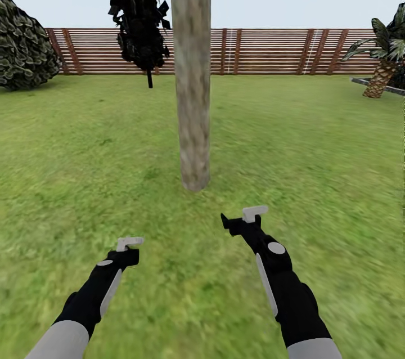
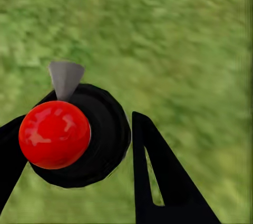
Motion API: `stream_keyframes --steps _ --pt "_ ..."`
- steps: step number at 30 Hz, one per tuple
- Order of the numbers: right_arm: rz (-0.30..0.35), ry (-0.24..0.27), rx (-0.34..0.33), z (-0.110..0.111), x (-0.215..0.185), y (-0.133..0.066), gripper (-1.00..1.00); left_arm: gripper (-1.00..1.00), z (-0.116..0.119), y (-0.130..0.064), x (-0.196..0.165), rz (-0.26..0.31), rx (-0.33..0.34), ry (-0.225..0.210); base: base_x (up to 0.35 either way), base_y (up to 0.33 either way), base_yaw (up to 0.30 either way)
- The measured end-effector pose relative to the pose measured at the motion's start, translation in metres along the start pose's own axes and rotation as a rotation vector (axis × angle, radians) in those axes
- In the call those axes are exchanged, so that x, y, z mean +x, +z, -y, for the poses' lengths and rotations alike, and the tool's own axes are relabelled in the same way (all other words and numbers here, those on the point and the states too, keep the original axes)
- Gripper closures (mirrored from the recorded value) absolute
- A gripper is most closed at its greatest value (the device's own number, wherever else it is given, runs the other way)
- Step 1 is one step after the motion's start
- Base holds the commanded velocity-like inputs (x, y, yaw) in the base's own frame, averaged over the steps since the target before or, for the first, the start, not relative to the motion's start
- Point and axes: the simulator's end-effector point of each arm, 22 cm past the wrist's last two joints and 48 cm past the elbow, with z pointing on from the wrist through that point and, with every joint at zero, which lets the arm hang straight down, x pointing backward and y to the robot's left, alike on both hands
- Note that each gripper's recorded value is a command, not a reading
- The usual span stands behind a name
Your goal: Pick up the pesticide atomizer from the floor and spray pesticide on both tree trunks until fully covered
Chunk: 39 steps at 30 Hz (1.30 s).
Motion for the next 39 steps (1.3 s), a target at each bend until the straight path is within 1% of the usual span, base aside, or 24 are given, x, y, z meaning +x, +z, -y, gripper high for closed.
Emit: stream_keyframes --steps 12,16,26,39 --pt "-0.002 0.001 -0.002 -0.0008 0.0004 0.0001 -1.00 1.00 0.0000 0.0000 -0.0003 0.001 0.000 0.000 0.329 0.000 -0.006" --pt "-0.003 0.000 -0.002 -0.0008 0.0009 0.0003 -1.00 1.00 0.0000 0.0002 -0.0003 0.002 0.000 0.000 0.175 0.000 0.000" --pt "-0.006 0.000 -0.002 -0.0010 0.0031 0.0009 -1.00 1.00 -0.0008 0.0003 -0.0010 0.004 -0.001 -0.002 0.022 0.000 0.000" --pt "-0.006 0.000 -0.002 -0.0011 0.0028 0.0006 -1.00 1.00 -0.0005 0.0000 -0.0004 0.002 0.000 -0.002 0.303 0.000 0.000"
